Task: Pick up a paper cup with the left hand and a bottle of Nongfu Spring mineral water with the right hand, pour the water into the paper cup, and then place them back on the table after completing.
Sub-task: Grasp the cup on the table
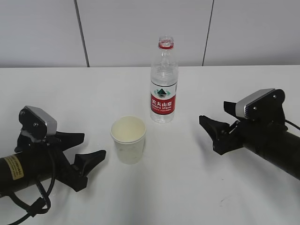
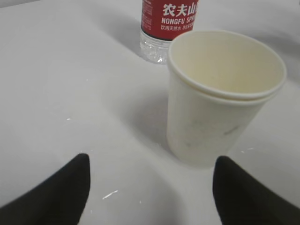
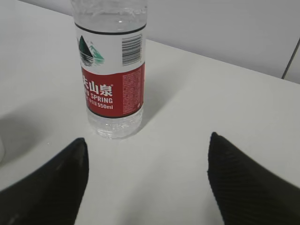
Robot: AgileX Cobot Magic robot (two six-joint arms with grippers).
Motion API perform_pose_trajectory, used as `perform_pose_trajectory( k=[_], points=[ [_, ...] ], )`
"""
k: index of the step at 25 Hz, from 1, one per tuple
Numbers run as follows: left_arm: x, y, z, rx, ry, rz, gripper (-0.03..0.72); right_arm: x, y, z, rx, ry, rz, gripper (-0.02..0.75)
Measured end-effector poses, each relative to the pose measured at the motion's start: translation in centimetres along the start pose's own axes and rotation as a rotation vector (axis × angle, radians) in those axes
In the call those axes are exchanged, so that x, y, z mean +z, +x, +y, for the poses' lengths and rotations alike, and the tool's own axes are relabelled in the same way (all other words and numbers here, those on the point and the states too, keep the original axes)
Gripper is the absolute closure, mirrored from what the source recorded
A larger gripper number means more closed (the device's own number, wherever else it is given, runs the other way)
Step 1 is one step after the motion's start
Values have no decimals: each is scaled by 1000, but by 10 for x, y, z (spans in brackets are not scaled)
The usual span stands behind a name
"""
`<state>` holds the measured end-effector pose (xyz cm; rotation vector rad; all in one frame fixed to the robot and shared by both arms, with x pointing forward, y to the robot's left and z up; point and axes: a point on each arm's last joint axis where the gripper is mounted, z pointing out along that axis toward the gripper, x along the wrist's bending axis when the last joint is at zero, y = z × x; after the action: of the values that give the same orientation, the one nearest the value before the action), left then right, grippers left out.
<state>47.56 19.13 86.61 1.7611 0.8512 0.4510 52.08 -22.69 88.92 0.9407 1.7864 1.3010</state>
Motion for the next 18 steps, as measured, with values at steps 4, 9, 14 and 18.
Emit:
perform_pose_trajectory(
  k=[4, 9, 14, 18],
  points=[
    [1, 0, -2, 0, 5, -4, 183, 0, 0, 0, 0, 0, 0, 150],
    [1, -1, -2, 6, 6, -15, 90, 0, 0, 0, 0, -2, 0, 150],
    [12, -3, 9, 61, -31, -76, 50, 0, 0, 0, 0, -2, 0, 150],
    [22, -9, 17, 95, -61, -115, 50, 0, 0, 0, 0, -2, 0, 150]
  ],
)
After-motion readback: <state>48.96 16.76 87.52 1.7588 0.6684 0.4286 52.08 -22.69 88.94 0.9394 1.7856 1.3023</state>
